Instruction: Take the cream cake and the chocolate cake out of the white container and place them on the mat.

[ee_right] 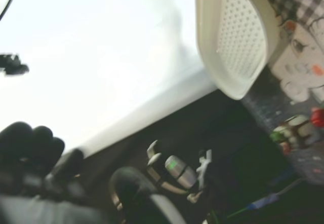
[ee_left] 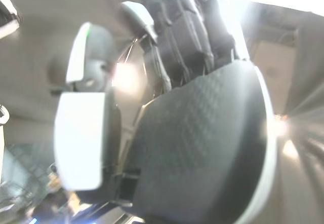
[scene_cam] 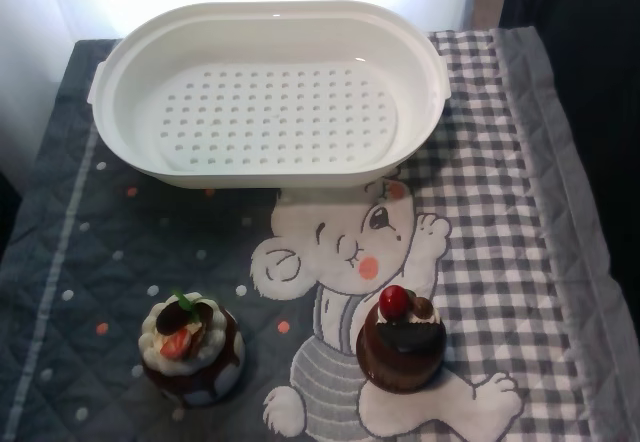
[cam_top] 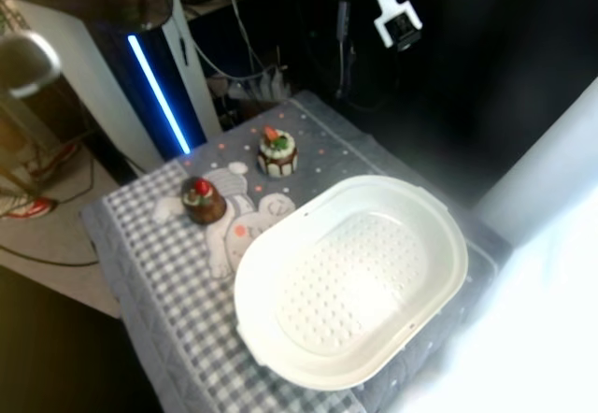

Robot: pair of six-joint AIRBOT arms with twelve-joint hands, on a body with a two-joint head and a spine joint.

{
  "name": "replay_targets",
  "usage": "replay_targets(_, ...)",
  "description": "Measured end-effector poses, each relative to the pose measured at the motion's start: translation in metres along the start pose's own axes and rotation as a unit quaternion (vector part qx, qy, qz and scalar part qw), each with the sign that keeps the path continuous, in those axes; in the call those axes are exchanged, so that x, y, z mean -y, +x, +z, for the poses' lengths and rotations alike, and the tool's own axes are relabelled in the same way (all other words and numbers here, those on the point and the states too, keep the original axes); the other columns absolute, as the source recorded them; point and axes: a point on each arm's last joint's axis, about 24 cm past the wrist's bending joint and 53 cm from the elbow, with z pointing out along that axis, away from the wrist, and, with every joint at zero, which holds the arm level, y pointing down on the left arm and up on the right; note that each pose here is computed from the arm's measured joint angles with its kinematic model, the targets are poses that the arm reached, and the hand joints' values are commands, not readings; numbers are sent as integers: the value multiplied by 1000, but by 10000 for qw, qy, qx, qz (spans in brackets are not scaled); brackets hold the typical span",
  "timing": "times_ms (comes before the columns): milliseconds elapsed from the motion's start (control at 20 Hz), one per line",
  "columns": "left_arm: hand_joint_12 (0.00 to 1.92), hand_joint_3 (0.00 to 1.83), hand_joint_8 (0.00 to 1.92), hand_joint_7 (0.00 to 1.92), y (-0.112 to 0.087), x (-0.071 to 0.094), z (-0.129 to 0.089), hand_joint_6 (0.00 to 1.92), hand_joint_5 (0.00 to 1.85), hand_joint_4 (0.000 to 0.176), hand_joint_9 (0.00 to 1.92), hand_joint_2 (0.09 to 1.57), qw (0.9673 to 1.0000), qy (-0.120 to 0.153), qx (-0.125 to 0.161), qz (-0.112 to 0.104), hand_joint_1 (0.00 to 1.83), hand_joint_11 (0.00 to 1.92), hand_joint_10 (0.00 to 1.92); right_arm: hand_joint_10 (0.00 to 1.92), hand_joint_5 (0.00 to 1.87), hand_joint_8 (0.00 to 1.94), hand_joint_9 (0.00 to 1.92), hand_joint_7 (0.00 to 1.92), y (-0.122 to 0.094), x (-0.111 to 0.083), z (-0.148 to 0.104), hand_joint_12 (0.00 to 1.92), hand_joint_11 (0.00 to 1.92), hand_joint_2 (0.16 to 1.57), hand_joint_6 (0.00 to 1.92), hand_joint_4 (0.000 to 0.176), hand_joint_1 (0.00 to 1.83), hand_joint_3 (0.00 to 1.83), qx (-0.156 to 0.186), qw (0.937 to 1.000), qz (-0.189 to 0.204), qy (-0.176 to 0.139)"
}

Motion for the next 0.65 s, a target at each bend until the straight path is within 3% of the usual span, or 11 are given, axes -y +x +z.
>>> replay_targets(50, 1299, 0, 1359, 819, 1, -1, 0, 1445, 591, 0, 853, 1263, 10000, -13, -1, -50, 1157, 514, 520, 1638, 307, 1635, 280, 376, 0, 1, 0, 1918, 47, 1533, 1919, 54, 605, 2, 2, 10000, 43, 12)
replay_targets(100, 1317, 0, 886, 699, 2, -3, -1, 818, 571, 0, 804, 1183, 9999, -80, 24, -148, 959, 552, 625, 1794, 320, 1719, 442, 394, 0, 3, 0, 1920, 404, 1542, 1921, 0, 625, 1, -2, 9998, 179, 51)
replay_targets(150, 1288, 0, 636, 726, 3, -7, -1, 507, 604, 0, 771, 1158, 9996, -155, 42, -246, 963, 586, 658, 1889, 317, 1792, 298, 314, 1, 4, 0, 1921, 105, 1543, 1921, 51, 563, 0, 1, 9997, 245, 72)
replay_targets(200, 1343, 0, 1104, 867, 4, -10, -3, 1167, 653, 0, 813, 1207, 9992, -216, 48, -325, 1136, 602, 630, 1915, 245, 1911, 189, 452, 1, 4, 0, 1921, 20, 1530, 1885, 0, 843, 1, 3, 9994, 350, 74)
replay_targets(300, 1281, 0, 1398, 793, 8, -13, -4, 1517, 519, 0, 856, 1299, 9984, -282, 38, -492, 1138, 683, 621, 1921, 226, 1940, 187, 454, 1, 4, 0, 1921, 113, 1537, 1913, 0, 879, 2, -7, 9989, 454, 78)
replay_targets(350, 1392, 0, 1492, 756, 10, -13, -4, 1458, 550, 0, 773, 1303, 9980, -281, 32, -563, 1128, 652, 876, 1921, 235, 1916, 170, 448, 1, 4, 0, 1921, 163, 1534, 1919, 0, 875, 0, 4, 9989, 464, 96)
replay_targets(400, 1403, 0, 1442, 786, 11, -13, -5, 1429, 577, 0, 770, 1286, 9974, -298, 14, -649, 1139, 646, 940, 1921, 223, 1918, 165, 450, 1, 5, -1, 1921, 144, 1537, 1921, 0, 880, 0, 6, 9988, 481, 128)
replay_targets(450, 1385, 0, 1378, 824, 10, -15, -5, 1342, 644, 0, 800, 1254, 9971, -286, 42, -700, 1155, 648, 921, 1920, 211, 1870, 297, 497, 1, 5, -1, 1921, 303, 1522, 1921, 0, 929, 0, 2, 9987, 484, 137)
replay_targets(550, 1536, 0, 1320, 875, 12, -19, -6, 1188, 739, 0, 788, 1214, 9963, -370, 47, -778, 1183, 632, 1019, 1868, 174, 1836, 338, 526, 1, 6, -1, 1921, 403, 1517, 1921, 0, 969, 0, 17, 9987, 481, 158)
replay_targets(650, 1517, 0, 1251, 897, 13, -19, -6, 1240, 725, 0, 855, 1211, 9962, -375, 26, -784, 1178, 691, 963, 1798, 193, 1789, 356, 541, 2, 7, -2, 1921, 418, 1503, 1921, 0, 984, 0, -21, 9987, 471, 179)
